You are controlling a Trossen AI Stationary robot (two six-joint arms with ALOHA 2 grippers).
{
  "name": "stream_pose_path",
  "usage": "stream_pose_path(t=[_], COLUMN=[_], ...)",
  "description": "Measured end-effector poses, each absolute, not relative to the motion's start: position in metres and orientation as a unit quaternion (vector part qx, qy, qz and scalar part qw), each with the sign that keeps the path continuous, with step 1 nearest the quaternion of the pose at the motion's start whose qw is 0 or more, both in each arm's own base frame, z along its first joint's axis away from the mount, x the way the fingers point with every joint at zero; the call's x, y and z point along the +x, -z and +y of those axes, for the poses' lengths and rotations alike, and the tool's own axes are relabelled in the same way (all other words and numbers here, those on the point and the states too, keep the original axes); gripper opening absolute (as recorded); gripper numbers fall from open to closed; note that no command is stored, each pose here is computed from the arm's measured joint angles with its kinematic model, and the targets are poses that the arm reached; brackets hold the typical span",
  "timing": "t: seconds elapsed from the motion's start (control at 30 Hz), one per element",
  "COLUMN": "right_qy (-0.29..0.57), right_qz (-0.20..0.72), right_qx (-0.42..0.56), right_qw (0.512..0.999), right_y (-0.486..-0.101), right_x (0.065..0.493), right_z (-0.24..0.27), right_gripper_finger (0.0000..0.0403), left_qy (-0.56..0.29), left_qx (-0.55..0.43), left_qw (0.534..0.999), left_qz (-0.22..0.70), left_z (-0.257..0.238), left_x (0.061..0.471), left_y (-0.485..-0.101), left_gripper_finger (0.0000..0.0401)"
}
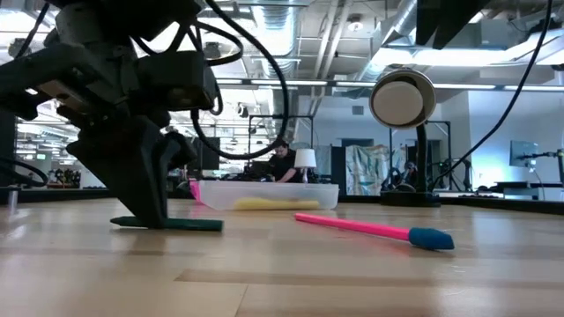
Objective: Pick & place school supplies into a supply box
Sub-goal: Put the green crayon into the pink supply box
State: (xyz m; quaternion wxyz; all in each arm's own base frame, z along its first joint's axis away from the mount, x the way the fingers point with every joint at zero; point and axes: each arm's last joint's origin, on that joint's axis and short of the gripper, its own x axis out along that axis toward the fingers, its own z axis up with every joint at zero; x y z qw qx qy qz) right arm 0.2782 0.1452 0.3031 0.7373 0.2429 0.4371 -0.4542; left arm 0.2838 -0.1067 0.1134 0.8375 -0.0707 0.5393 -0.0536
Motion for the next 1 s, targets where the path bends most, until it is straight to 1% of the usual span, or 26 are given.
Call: stream_pose_path(t=[0.47, 0.63, 0.9, 1.0], right_qy=[0.454, 0.454, 0.457, 0.459], right_qz=[0.42, 0.411, 0.398, 0.395], right_qx=[0.242, 0.238, 0.232, 0.225], right_qw=[0.748, 0.754, 0.761, 0.763], right_y=[-0.303, -0.304, -0.303, -0.3], right_x=[0.28, 0.28, 0.282, 0.284], right_z=[0.145, 0.146, 0.146, 0.147], right_gripper_finger=[0.0108, 0.0108, 0.0108, 0.0108], left_qy=[0.011, -0.007, -0.024, -0.051], left_qx=[-0.066, -0.078, -0.115, -0.13], left_qw=[0.816, 0.824, 0.851, 0.862], left_qz=[0.574, 0.561, 0.512, 0.487], left_z=[-0.077, -0.064, -0.04, -0.023], left_x=[0.267, 0.264, 0.263, 0.26], left_y=[-0.139, -0.154, -0.182, -0.194], left_gripper_finger=[0.0012, 0.0009, 0.0008, 0.0008])
